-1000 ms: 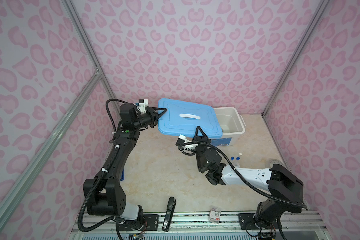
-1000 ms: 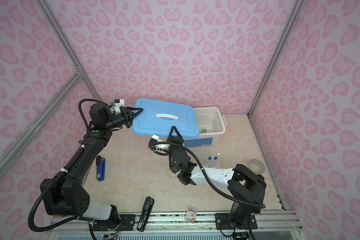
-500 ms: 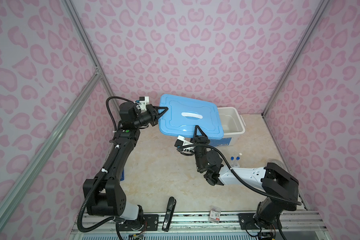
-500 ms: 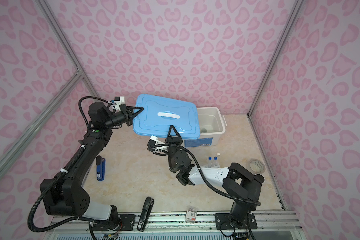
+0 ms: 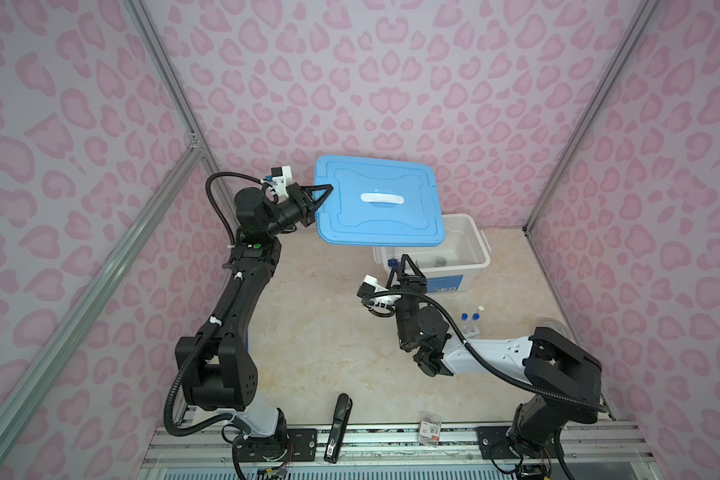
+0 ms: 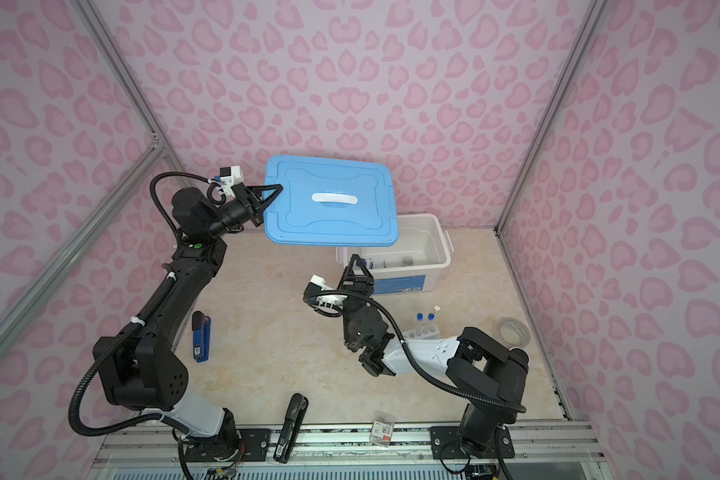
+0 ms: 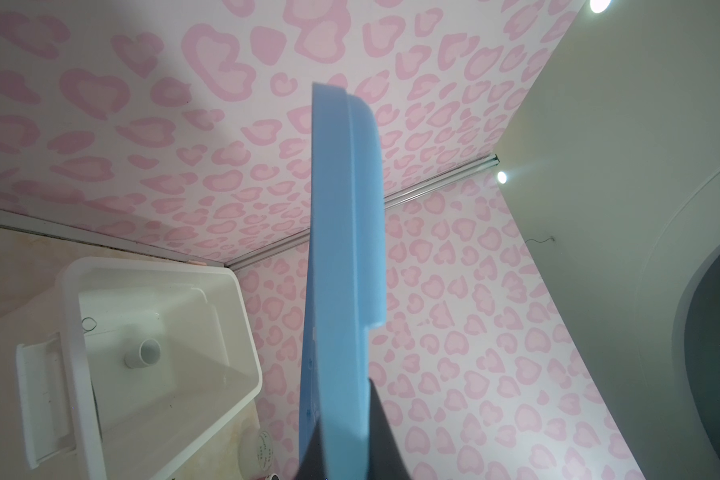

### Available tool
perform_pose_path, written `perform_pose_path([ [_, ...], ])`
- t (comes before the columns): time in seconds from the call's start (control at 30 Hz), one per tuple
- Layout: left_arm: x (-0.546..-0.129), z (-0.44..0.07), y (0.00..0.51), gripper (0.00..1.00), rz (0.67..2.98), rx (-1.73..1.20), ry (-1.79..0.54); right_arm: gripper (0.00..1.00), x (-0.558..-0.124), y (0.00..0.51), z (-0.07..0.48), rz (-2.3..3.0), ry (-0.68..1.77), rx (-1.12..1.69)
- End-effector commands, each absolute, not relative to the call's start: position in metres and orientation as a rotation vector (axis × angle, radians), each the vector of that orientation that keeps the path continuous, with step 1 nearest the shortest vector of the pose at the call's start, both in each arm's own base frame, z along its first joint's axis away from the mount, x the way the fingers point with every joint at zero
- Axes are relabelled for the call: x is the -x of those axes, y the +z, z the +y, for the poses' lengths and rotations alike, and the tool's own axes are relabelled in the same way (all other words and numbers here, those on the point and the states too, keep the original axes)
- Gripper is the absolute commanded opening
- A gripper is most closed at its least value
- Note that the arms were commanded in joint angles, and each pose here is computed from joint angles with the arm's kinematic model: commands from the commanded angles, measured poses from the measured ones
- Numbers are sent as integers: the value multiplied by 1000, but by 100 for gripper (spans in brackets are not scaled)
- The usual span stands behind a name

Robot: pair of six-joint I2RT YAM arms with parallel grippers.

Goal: Organize the chemistry lab equipment
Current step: 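Hold the lid with both grippers and lower it onto the white bin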

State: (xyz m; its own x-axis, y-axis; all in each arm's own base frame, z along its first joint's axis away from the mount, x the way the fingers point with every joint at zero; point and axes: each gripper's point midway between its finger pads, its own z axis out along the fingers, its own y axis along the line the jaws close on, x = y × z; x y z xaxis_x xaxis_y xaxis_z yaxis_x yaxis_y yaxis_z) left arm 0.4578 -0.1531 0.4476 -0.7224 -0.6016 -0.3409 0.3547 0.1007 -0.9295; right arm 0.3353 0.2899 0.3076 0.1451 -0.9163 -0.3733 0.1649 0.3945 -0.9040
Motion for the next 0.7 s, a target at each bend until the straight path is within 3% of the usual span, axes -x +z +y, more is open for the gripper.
perform_pose_path([
  [0.0,-463,-151,468,4,1579,187,-1715,65,-331,303,271,1268,-844,754],
  [0.17,-475,-153,454,4,1589,209,-1726,65,-321,302,242,1487,-603,739],
  [0.27,-477,-156,445,4,1598,218,-1736,65,-324,313,210,1674,-290,621],
  [0.43,-477,-169,438,4,1613,204,-1758,64,-353,334,151,1884,139,359],
  [0.67,-475,-186,430,4,1633,190,-1789,65,-399,338,115,2022,456,162],
])
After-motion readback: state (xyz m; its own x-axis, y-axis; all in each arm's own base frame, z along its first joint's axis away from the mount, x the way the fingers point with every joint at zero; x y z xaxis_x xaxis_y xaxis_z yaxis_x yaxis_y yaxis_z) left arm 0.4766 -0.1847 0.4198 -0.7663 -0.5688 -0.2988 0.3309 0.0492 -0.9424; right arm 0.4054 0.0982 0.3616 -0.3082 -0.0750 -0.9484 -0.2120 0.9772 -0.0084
